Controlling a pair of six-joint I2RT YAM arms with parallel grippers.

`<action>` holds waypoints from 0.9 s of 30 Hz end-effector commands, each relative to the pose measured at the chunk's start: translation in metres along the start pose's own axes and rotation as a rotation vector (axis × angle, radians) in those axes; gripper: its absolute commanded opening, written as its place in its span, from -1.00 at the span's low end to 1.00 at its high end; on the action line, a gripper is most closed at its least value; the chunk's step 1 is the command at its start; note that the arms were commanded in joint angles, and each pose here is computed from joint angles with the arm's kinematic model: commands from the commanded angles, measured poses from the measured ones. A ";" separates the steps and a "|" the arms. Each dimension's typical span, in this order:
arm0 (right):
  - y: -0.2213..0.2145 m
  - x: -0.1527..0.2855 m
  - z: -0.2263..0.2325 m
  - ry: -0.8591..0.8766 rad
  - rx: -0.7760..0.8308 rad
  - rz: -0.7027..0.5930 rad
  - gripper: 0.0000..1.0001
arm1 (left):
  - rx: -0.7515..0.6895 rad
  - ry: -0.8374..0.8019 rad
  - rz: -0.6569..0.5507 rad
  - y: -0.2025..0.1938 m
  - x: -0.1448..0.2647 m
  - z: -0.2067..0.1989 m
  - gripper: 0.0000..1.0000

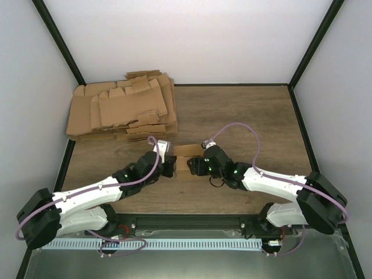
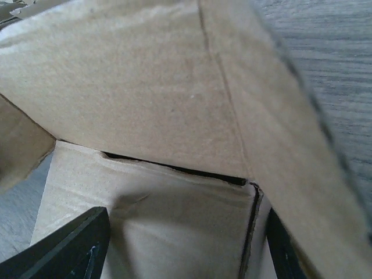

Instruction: Fold the paper box

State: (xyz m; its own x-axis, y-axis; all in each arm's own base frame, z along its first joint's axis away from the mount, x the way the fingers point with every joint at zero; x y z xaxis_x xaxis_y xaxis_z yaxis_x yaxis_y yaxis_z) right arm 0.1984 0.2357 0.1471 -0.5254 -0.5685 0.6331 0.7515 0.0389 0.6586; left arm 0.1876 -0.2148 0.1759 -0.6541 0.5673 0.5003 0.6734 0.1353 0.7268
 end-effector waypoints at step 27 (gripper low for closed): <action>0.011 0.009 0.025 -0.021 0.023 -0.051 0.82 | 0.097 0.020 0.059 -0.038 0.008 -0.004 -0.92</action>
State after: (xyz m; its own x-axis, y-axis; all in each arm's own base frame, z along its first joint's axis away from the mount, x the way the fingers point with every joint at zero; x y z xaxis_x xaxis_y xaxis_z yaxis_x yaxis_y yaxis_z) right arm 0.1909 0.2452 0.1495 -0.5559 -0.5270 0.6429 0.7472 0.0222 0.6643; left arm 0.1642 -0.2157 0.1705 -0.6798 0.5439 0.4919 0.6838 0.2278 0.6932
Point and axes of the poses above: each gripper's point midway between its finger pads, its own x axis back along the fingers, its own z axis along the line the jaws close on, y = z × x, the point moved 7 cm from there along x, back along the fingers, and after that the axes turned 6 degrees about x, right-handed, at the moved point
